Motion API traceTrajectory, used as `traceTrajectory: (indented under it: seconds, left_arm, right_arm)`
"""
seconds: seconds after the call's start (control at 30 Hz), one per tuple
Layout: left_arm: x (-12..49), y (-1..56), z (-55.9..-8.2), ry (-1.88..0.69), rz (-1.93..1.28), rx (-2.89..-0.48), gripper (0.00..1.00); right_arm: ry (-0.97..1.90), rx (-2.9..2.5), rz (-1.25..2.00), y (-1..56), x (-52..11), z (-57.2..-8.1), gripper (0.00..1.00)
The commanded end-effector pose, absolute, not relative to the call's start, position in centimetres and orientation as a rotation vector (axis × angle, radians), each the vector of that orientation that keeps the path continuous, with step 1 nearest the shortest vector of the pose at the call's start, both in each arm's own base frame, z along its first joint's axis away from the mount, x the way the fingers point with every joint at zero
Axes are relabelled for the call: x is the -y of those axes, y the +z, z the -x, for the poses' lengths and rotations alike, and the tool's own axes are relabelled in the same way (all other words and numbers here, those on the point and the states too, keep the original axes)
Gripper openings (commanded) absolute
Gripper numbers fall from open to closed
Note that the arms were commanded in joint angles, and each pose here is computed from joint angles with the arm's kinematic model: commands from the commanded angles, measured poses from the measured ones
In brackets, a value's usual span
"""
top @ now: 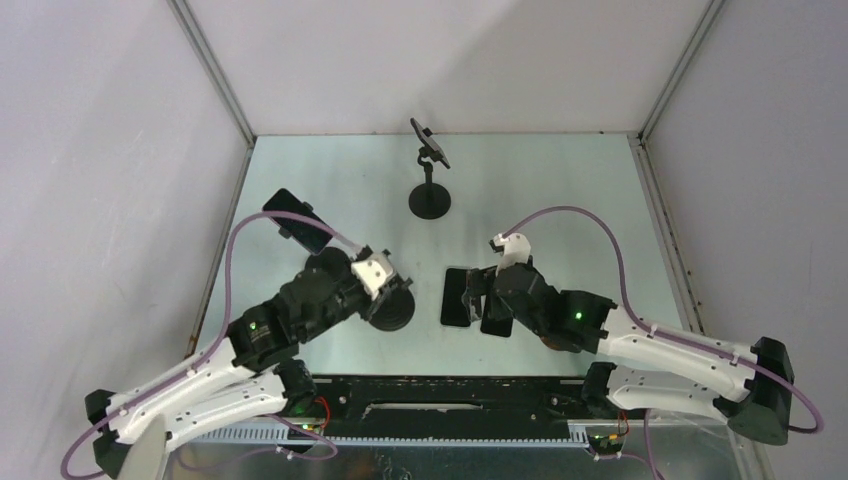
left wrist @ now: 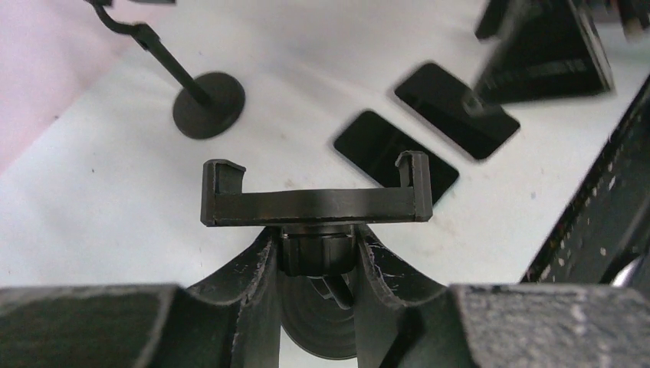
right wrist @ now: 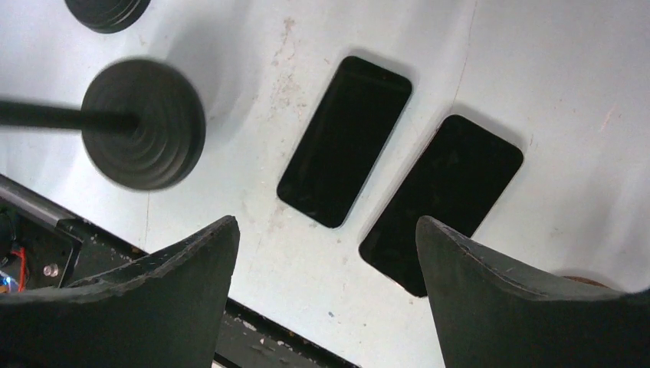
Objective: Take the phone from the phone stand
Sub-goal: Place the phone stand at the center of the board.
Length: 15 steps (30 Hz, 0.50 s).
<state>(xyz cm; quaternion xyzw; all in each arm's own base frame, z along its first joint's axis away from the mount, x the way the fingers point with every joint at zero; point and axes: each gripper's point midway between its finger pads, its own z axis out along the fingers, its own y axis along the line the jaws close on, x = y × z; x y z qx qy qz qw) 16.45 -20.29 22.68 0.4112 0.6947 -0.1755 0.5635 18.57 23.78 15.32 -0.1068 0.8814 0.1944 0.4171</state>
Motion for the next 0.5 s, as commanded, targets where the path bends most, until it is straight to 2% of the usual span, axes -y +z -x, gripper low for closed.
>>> traceTrajectory:
  seconds: [0.0, 0.23, 0.47]
  left_arm:
    - [22.0, 32.3, -20.2, -0.491, -0.805, -1.404, 0.0]
    - [25.7, 36.6, -26.9, -0.558, -0.803, -1.339, 0.0]
    - [33.5, 38.8, -32.1, -0.707, -0.933, -1.258, 0.0]
  right_arm:
    - [0.441, -2.181, 0.274, 16.0, -23.2, -17.6, 0.88]
    - [0.469, -2.166, 0.277, 16.3, -23.4, -13.5, 0.88]
    - [0.509, -2.193, 0.297, 13.7, -23.1, -9.1, 0.88]
